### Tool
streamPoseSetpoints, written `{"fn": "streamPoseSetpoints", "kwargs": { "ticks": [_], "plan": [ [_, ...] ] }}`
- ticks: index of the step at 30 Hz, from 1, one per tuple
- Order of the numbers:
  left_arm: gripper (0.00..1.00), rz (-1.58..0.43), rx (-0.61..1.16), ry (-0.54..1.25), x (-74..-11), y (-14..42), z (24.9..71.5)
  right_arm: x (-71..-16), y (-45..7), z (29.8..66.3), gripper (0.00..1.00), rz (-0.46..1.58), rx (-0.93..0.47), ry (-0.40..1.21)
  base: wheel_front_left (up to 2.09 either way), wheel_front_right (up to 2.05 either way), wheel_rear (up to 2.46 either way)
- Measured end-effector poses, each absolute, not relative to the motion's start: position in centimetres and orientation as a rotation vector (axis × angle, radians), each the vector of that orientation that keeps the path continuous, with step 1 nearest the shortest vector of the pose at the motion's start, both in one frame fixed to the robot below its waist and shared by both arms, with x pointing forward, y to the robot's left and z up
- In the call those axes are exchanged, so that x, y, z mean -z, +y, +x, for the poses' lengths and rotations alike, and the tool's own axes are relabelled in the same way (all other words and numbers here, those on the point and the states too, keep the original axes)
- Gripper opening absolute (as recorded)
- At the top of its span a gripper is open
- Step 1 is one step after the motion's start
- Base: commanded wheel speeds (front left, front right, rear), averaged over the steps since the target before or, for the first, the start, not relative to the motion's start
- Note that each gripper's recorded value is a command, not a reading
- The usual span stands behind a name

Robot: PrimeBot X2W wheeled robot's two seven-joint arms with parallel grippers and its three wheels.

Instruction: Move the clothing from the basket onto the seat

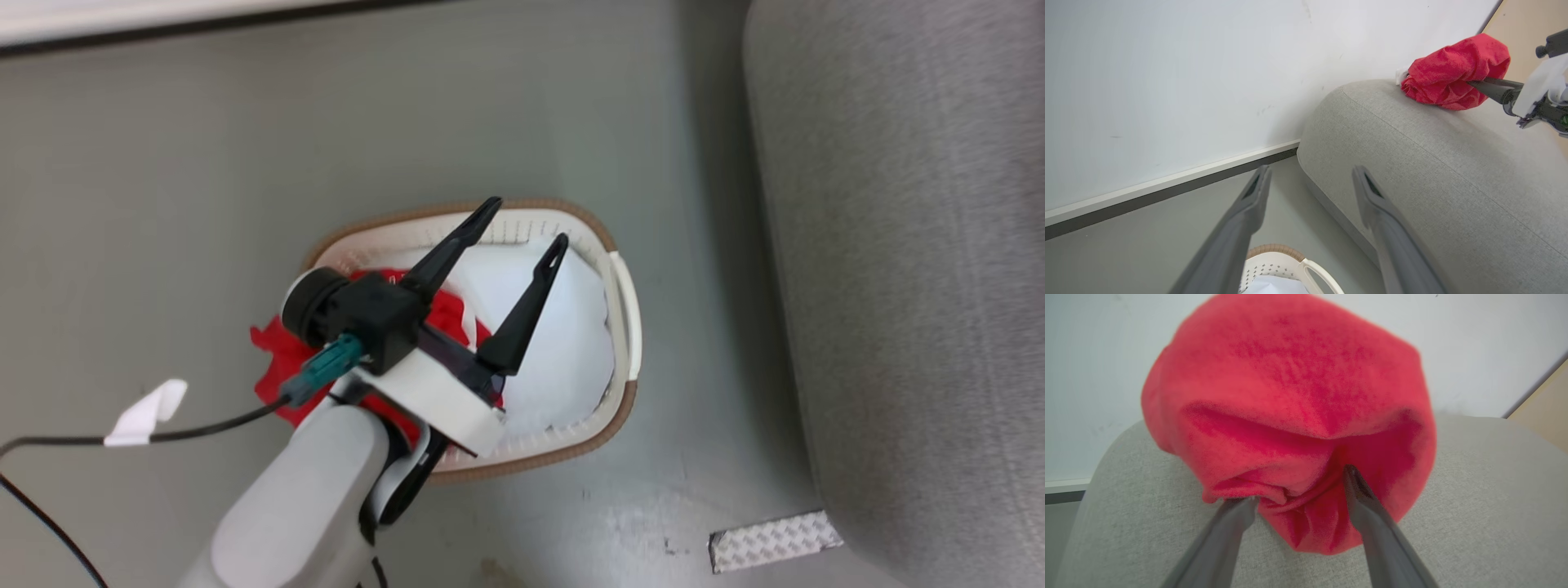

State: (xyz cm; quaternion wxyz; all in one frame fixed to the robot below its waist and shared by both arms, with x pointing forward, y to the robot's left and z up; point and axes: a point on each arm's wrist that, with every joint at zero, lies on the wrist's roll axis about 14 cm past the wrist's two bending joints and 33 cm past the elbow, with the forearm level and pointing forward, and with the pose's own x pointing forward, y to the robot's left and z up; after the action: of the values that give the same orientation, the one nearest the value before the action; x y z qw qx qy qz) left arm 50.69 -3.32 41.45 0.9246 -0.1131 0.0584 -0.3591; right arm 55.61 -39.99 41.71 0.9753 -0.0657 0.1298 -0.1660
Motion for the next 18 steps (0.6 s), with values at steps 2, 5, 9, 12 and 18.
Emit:
{"fn": "streamPoseSetpoints", "kwargs": {
  "ticks": [2, 5, 9, 12, 18],
  "plan": [
    [1.0, -0.242, 0.722, 0.099, -42.6, -3.0, 50.5, -43.1, -40.1, 54.2, 1.0, -0.146, 0.332, 0.232, 0.0, 0.0, 0.0],
    [1.0, -0.234, 0.693, 0.083, -43.8, -2.1, 49.7, -43.4, -39.6, 51.1, 1.0, -0.155, 0.317, 0.232, 0.0, 0.0, 0.0],
    [1.0, -0.227, 0.631, 0.077, -45.0, -0.2, 48.5, -43.5, -37.7, 47.4, 1.0, -0.128, 0.287, 0.223, 0.0, 0.0, 0.0],
    [1.0, -0.234, 0.58, 0.077, -45.8, 1.2, 46.9, -43.5, -36.2, 44.3, 1.0, -0.096, 0.267, 0.22, 0.0, 0.0, 0.0],
    [1.0, -0.207, 0.458, 0.05, -47.8, 5.0, 44.2, -45.2, -32.3, 40.9, 1.0, -0.063, 0.186, 0.155, 0.0, 0.0, 0.0]
  ]
}}
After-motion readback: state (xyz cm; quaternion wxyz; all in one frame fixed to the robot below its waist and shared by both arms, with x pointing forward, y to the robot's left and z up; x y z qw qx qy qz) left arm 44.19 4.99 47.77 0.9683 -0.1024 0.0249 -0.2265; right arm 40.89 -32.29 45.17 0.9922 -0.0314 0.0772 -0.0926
